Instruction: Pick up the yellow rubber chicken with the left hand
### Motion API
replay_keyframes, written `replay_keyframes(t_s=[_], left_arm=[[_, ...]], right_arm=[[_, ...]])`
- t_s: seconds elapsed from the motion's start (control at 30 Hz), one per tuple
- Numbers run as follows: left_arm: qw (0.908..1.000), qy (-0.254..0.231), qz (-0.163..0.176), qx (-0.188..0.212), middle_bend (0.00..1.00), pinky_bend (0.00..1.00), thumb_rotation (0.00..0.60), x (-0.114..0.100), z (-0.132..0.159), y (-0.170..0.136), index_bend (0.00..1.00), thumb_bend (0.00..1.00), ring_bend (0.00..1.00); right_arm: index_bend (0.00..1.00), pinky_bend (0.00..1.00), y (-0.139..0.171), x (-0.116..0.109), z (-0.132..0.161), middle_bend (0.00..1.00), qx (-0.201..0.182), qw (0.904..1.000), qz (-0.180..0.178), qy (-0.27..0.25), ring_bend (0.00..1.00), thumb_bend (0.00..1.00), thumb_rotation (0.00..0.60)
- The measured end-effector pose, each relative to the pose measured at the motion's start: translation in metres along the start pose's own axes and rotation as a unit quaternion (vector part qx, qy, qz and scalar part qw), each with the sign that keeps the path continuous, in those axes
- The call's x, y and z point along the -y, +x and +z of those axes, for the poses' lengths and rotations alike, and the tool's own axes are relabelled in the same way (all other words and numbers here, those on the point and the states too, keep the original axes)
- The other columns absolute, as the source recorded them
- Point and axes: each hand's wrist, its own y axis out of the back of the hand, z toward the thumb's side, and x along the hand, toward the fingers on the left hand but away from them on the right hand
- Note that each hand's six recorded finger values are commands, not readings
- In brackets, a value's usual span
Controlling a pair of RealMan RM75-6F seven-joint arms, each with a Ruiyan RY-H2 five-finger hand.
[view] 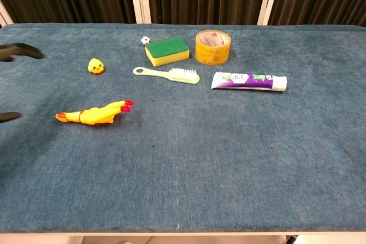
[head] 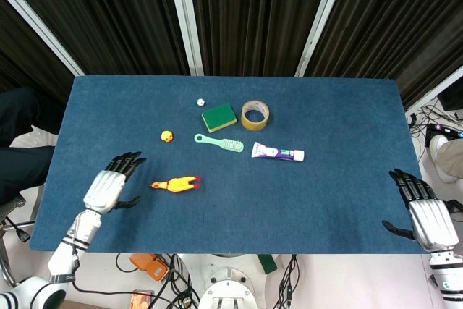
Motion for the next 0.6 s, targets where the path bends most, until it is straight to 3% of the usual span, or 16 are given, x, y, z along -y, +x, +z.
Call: replay_keyframes(t_s=[0.23,0.6], left_arm=[[0.9995,-0.011,-0.020,0.021,0.13,0.10,0.600,0.018,0.025,0.023,0.13,0.19,0.08],[0.9991,-0.016,-0.025,0.032,0.29,0.20,0.600,0.029,0.040,0.030,0.25,0.20,0.23]], right_arm=[[0.05,0.19,-0.001,0.000,-0.002,0.13,0.003,1.0000,0.002,-0.001,0.16,0.21,0.600],[0.05,0.19,-0.002,0.000,-0.001,0.13,0.004,1.0000,0.002,-0.001,0.16,0.21,0.600]])
